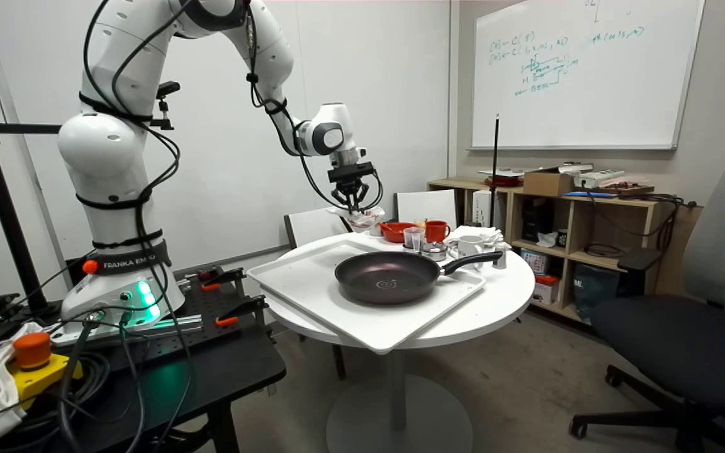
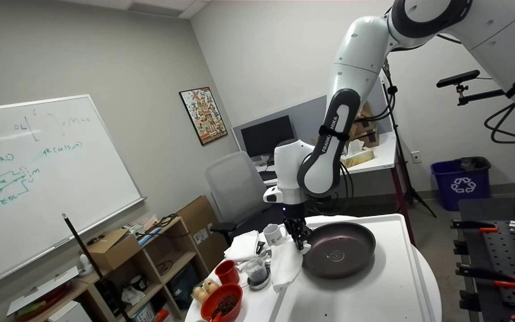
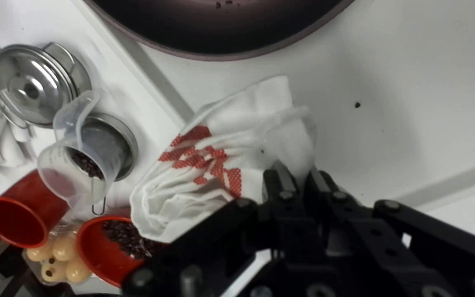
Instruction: Pick up the napkin from the table and wipe the pan
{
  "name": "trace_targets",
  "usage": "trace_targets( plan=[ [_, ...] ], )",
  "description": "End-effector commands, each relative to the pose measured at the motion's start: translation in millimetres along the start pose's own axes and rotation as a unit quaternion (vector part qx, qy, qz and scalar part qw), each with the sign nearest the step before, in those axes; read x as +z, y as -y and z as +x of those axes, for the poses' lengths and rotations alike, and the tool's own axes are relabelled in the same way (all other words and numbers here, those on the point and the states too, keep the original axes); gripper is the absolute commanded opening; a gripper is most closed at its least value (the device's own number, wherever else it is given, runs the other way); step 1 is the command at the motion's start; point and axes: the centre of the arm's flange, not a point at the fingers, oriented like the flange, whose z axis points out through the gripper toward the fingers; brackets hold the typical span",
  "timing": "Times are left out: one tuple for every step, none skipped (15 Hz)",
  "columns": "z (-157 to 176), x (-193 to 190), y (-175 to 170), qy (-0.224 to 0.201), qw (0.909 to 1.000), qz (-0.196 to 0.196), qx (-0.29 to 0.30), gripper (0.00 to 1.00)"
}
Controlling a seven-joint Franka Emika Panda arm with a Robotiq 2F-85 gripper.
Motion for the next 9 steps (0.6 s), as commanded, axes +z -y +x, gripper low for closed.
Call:
trace_targets(
  plan=[
    [-42,-23,-1,-0.014,0.9987,-0.007,0.048,0.03],
    [-54,-27,-5,-0.016,0.9977,-0.007,0.065,0.03],
    [-66,-30,-7,-0.018,0.9963,-0.008,0.083,0.03],
    [-78,-33,-9,-0.019,0.9947,-0.008,0.1,0.03],
    [-90,-36,-11,-0.021,0.9928,-0.006,0.118,0.03],
    [-102,-36,-12,-0.02,0.9906,0.0,0.136,0.03],
    [-114,-36,-12,-0.02,0.988,0.003,0.153,0.03],
    [-126,-36,-12,-0.02,0.9852,0.01,0.17,0.03],
    [-137,-35,-10,-0.021,0.9823,0.018,0.185,0.03]
  ],
)
